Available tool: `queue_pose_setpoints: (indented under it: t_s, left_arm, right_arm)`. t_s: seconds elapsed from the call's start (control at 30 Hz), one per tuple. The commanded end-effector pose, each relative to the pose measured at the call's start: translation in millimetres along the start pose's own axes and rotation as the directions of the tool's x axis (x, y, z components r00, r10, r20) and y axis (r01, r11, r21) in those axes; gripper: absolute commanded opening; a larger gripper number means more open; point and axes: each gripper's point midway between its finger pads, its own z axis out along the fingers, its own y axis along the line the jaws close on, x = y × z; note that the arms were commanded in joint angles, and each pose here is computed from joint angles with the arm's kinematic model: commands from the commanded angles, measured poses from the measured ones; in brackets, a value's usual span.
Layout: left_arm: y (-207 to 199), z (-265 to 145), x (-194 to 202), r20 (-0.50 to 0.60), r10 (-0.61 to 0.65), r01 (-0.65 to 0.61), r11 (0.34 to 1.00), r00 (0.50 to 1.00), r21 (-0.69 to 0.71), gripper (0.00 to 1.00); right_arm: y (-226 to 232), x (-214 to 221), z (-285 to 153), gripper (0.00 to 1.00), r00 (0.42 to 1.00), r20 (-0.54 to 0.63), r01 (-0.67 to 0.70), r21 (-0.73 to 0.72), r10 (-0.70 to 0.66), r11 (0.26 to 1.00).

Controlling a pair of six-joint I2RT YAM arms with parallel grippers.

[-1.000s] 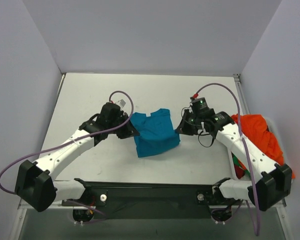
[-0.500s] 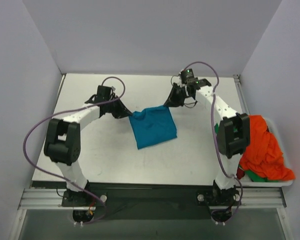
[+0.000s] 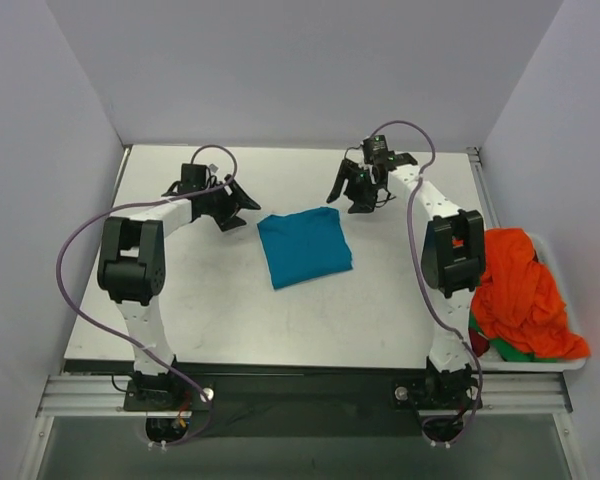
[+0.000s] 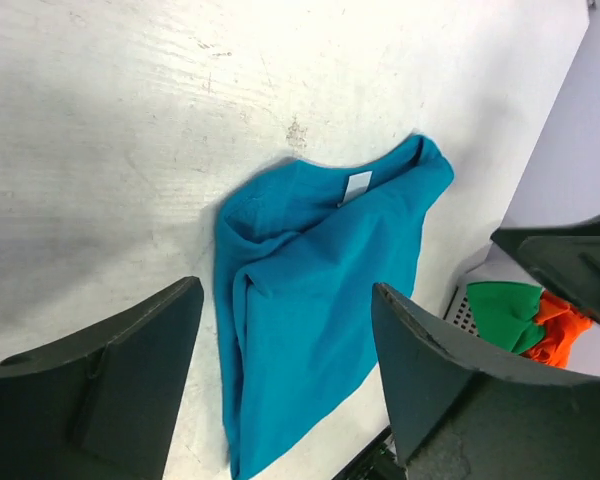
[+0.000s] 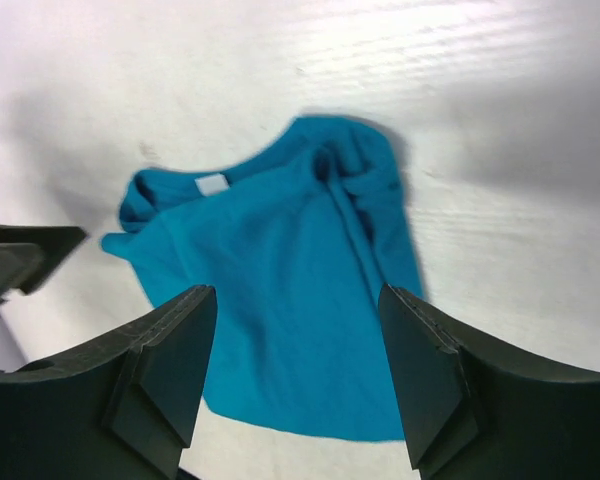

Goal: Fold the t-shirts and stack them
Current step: Fold the long partially folded tshirt into a neat square

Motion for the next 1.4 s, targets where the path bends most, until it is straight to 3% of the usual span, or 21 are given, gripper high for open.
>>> queue_pose_setpoints:
  t_s: [0.0, 0.2, 0.3, 0.33, 0.47, 0.67, 0.83, 0.87, 1.03, 1.23, 1.37]
  left_arm:
    - [-34.3, -28.6, -19.0, 0.101, 0.077, -0.085, 0.994, 0.992, 0.071, 0.77]
    - [-40.5, -29.7, 24.2, 0.125, 0.173, -0.166, 0.984, 0.977, -0.060, 0.39]
    - [-47.8, -9.5, 45.8, 0.076, 0.194, -0.190, 0.980, 0.978, -0.062, 0.26]
    - [-47.8, -3.4, 49.2, 0.061, 0.196, -0.192, 0.979, 0.979, -0.069, 0.16]
    - [-45.2, 21.9, 55.8, 0.020, 0.217, -0.214, 0.971, 0.976, -0.110, 0.05]
    - [-19.8, 52.1, 41.8, -0.015, 0.245, -0.242, 0.944, 0.969, -0.223, 0.05]
    - [7.8, 60.7, 55.0, -0.062, 0.220, -0.228, 0.926, 0.974, -0.302, 0.05]
    - [24.3, 58.5, 67.1, -0.078, 0.192, -0.207, 0.922, 0.978, -0.326, 0.05]
    - [26.1, 34.1, 85.1, -0.033, 0.171, -0.174, 0.943, 0.985, -0.283, 0.06]
    - [45.2, -8.2, 122.6, -0.011, 0.179, -0.176, 0.948, 0.984, -0.266, 0.06]
    - [49.1, -29.2, 135.3, 0.004, 0.204, -0.198, 0.953, 0.979, -0.230, 0.09]
  right_arm:
    - [-1.3, 1.9, -40.9, 0.66, 0.992, 0.087, 0.085, 0.079, -0.092, 0.993]
    - [-2.9, 39.0, -38.4, 0.55, 0.967, 0.075, 0.223, 0.203, -0.243, 0.953]
    - [-2.1, 45.3, -23.1, 0.53, 0.964, 0.049, 0.246, 0.219, -0.262, 0.944]
    - [-1.3, 43.7, -18.9, 0.53, 0.962, 0.052, 0.250, 0.218, -0.267, 0.943]
    - [-5.1, 28.2, -0.7, 0.54, 0.951, 0.076, 0.274, 0.245, -0.301, 0.930]
    - [-11.9, 34.6, 29.7, 0.55, 0.957, 0.037, 0.270, 0.241, -0.287, 0.932]
    - [-36.7, 80.4, 39.5, 0.54, 0.973, -0.040, 0.227, 0.306, -0.226, 0.925]
    - [-43.4, 86.7, 39.2, 0.54, 0.978, -0.045, 0.208, 0.325, -0.204, 0.922]
    - [-70.3, 145.0, 28.0, 0.54, 0.992, -0.070, 0.123, 0.323, -0.106, 0.938]
    - [-71.7, 207.1, 0.3, 0.54, 0.988, -0.082, 0.148, 0.266, -0.130, 0.953]
    - [-66.1, 218.7, -22.3, 0.54, 0.988, -0.049, 0.154, 0.222, -0.146, 0.963]
